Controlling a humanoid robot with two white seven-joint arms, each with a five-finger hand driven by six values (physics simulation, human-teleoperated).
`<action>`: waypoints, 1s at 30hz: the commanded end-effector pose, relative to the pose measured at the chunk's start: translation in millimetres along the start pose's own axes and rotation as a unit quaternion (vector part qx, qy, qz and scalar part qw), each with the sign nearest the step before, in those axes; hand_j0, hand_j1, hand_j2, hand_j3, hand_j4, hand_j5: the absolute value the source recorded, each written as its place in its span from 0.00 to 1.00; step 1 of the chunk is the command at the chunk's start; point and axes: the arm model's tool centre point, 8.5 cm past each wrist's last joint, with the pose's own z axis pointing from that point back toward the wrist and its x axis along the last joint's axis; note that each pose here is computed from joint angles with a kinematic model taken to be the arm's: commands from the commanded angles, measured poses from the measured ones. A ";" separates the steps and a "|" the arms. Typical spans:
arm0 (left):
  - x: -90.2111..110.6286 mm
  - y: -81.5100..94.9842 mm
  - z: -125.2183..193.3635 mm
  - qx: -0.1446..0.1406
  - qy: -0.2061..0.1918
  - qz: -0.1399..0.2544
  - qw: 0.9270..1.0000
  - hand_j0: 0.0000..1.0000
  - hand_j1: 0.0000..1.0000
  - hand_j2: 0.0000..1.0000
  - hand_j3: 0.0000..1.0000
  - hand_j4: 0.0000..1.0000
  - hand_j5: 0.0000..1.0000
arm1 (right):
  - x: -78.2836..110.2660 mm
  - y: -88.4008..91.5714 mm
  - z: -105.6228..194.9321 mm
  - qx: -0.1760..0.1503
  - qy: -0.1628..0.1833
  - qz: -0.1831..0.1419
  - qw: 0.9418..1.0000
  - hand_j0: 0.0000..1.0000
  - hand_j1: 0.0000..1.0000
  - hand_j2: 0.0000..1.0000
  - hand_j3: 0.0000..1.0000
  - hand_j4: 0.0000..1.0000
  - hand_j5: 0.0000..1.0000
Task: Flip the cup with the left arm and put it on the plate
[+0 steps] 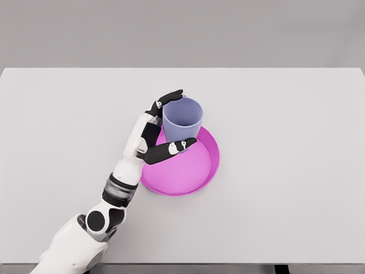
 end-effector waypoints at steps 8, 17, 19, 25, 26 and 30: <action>0.7 1.6 -0.2 0.002 -0.001 -0.002 1.000 0.87 0.87 0.87 0.87 0.87 0.87 | 0.3 -0.3 0.0 0.000 0.000 0.000 1.000 1.00 1.00 1.00 1.00 1.00 1.00; 2.6 1.0 -1.6 0.000 -0.004 -0.001 1.000 0.87 0.87 0.87 0.87 0.87 0.87 | -0.1 -0.2 0.0 0.000 0.000 0.000 1.000 1.00 1.00 1.00 1.00 1.00 1.00; 2.6 1.5 -1.3 0.001 -0.004 -0.002 1.000 0.87 0.87 0.87 0.87 0.87 0.87 | -0.1 -0.2 0.0 0.000 0.000 0.000 1.000 1.00 1.00 1.00 1.00 1.00 1.00; 2.6 1.5 -1.3 0.001 -0.004 -0.002 1.000 0.92 0.92 0.92 0.92 0.92 0.92 | -0.1 -0.2 0.0 0.000 0.000 0.000 1.000 1.00 1.00 1.00 1.00 1.00 1.00; 2.6 1.5 -1.3 0.001 -0.004 -0.002 1.000 0.93 0.93 0.93 0.93 0.93 0.93 | -0.1 -0.2 0.0 0.000 0.000 0.000 1.000 1.00 1.00 1.00 1.00 1.00 1.00; 2.6 1.4 -1.3 0.000 -0.004 -0.002 1.000 0.93 0.93 0.93 0.93 0.93 0.93 | 0.9 -0.4 -0.1 0.000 -0.001 0.000 1.000 1.00 1.00 1.00 1.00 1.00 1.00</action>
